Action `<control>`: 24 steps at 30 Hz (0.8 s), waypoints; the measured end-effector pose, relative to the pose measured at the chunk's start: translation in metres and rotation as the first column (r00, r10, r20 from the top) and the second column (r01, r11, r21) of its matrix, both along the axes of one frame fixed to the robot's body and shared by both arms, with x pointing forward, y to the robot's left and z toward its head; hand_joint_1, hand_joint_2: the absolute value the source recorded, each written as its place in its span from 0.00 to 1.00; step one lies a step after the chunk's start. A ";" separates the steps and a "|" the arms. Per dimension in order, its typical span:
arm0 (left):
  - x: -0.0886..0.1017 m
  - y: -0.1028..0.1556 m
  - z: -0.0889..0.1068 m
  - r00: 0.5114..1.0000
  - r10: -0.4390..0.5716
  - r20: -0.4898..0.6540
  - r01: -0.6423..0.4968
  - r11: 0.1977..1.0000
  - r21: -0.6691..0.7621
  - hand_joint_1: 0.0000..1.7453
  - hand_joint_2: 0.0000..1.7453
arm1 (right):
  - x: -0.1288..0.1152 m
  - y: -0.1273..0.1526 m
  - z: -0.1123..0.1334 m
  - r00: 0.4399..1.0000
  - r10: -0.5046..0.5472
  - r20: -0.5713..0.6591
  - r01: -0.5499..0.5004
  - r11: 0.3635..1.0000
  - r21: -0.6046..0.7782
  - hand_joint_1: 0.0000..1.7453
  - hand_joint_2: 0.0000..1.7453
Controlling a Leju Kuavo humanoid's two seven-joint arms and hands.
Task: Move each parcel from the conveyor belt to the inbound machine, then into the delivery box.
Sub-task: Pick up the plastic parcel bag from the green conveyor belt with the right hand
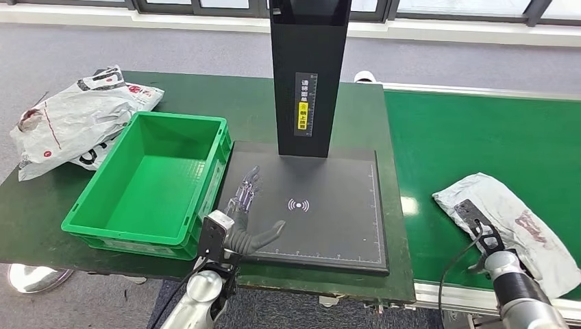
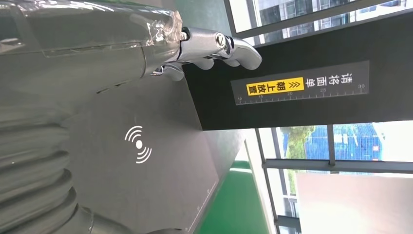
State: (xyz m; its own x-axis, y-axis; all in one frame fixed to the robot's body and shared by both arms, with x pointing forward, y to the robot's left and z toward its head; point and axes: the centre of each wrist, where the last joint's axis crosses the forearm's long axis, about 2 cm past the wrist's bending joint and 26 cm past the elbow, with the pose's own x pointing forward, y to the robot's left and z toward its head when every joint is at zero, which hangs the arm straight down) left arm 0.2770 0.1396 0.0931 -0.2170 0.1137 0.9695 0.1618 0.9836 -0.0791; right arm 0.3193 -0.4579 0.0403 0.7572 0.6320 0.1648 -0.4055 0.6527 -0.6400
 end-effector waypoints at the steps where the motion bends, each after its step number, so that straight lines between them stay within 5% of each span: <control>1: 0.000 0.000 0.000 1.000 0.000 -0.001 0.000 1.000 0.000 0.00 1.00 | 0.000 0.000 0.000 1.000 -0.008 -0.003 0.008 1.000 0.003 0.00 1.00; 10: -0.005 0.000 -0.003 1.000 0.009 -0.008 -0.009 1.000 -0.002 0.00 1.00 | 0.001 0.001 -0.001 0.997 -0.074 -0.025 0.072 0.995 -0.068 0.00 1.00; 24: -0.008 0.001 -0.003 1.000 0.017 -0.008 -0.017 1.000 0.005 0.00 1.00 | 0.013 0.016 0.005 0.999 0.019 0.028 -0.013 0.978 -0.207 0.00 1.00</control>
